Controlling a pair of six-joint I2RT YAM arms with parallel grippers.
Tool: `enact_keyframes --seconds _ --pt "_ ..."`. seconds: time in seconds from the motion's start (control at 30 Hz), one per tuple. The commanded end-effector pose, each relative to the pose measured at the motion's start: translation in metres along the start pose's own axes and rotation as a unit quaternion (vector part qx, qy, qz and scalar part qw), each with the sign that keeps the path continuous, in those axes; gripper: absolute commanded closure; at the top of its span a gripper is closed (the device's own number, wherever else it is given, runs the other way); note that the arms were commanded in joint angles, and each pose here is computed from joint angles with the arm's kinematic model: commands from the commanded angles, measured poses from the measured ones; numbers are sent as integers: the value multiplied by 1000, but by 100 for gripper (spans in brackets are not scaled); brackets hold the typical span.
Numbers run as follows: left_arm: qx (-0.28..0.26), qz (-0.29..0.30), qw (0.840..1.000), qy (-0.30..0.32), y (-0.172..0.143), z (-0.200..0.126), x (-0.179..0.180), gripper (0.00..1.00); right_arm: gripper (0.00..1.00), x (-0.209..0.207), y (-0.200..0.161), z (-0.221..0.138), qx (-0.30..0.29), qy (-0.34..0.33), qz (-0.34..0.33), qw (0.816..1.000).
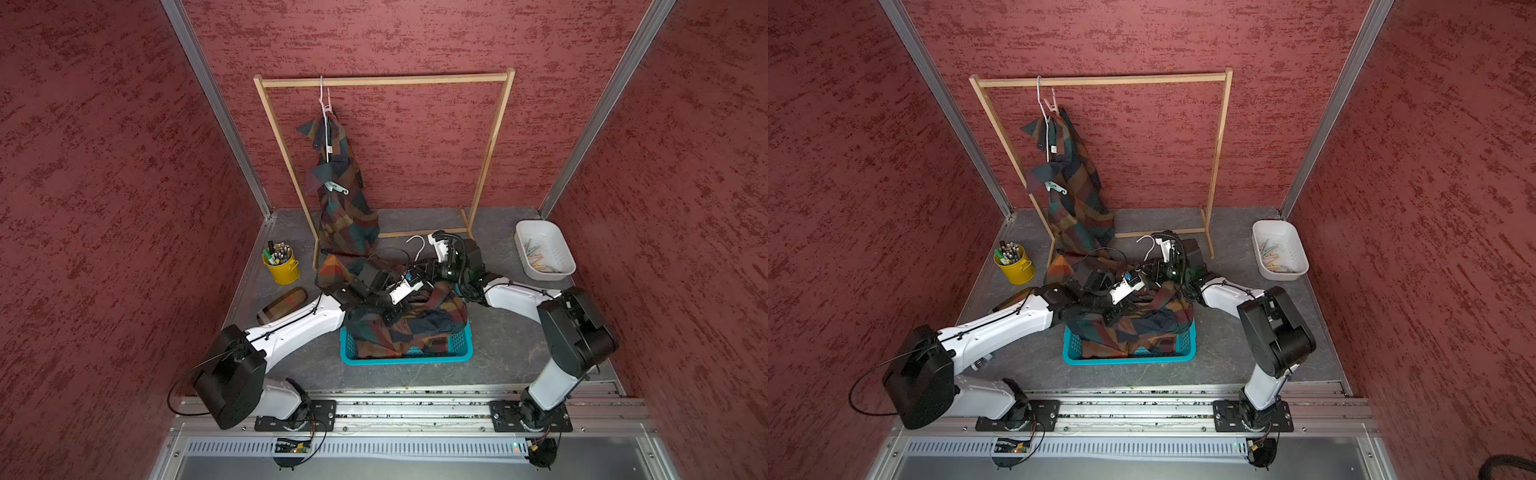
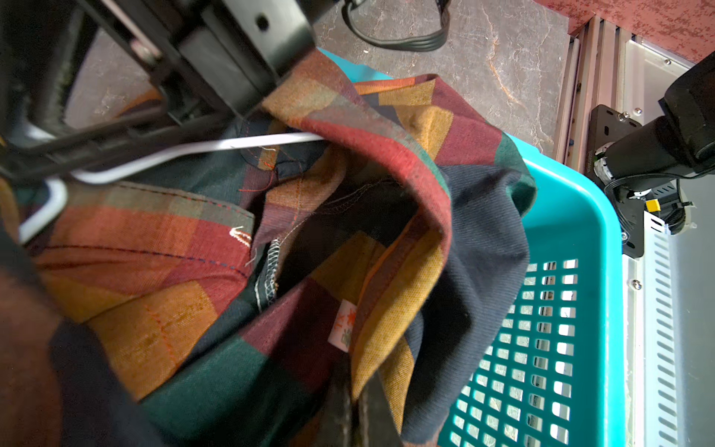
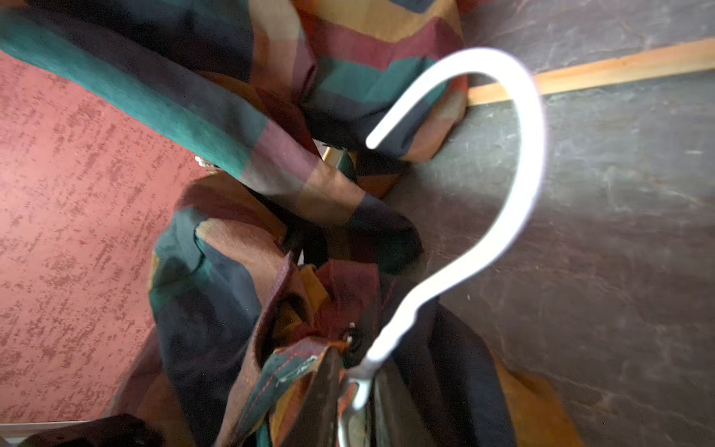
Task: Remove the clothespins securing long-sleeve shirts to the hanger
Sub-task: Pick up the hanger from the bin, then remove the long-sleeve shirt from the hanger.
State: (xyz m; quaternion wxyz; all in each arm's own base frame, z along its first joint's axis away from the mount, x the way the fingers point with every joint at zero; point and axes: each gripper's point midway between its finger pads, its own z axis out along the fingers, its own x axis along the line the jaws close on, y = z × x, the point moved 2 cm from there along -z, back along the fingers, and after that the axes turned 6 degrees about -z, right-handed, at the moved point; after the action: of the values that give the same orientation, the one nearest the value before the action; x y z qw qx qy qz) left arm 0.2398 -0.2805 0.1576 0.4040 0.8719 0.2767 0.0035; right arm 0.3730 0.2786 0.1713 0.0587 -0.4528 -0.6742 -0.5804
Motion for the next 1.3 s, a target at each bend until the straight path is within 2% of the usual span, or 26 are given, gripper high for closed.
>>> enact_keyframes --seconds 0.0,0.07,0.13,0.23,0.33,0.5,0.6,0.7,0.93,1.17,1.27 --pt "-15 -4 1000 20 6 -6 7 96 85 28 39 -16 -59 18 -53 997" --pt "-29 -6 999 35 16 -12 13 70 87 34 47 -26 -74 6 -84 994" --pt "-45 -4 998 50 28 -21 17 32 89 40 54 -37 -85 -8 -112 990" --pt "-89 15 994 59 54 -44 13 2 91 53 63 -52 -96 -14 -152 984" --pt "-143 45 987 48 87 -77 -4 1 93 64 71 -66 -98 -23 -195 976" --pt "-246 113 962 40 132 -148 -32 1 100 70 84 -87 -100 -25 -243 965" --pt "-270 140 951 57 142 -176 -36 1 100 77 89 -95 -100 -20 -273 957" --pt "-276 137 947 96 143 -196 -19 0 100 86 94 -106 -105 -20 -312 944" --pt "-256 93 949 160 133 -204 37 0 100 120 98 -131 -107 61 -393 911" --pt "-242 84 956 146 122 -195 49 0 100 147 75 -141 -70 161 -436 883" --pt "-235 81 957 148 117 -193 55 0 100 158 65 -148 -59 199 -457 865"
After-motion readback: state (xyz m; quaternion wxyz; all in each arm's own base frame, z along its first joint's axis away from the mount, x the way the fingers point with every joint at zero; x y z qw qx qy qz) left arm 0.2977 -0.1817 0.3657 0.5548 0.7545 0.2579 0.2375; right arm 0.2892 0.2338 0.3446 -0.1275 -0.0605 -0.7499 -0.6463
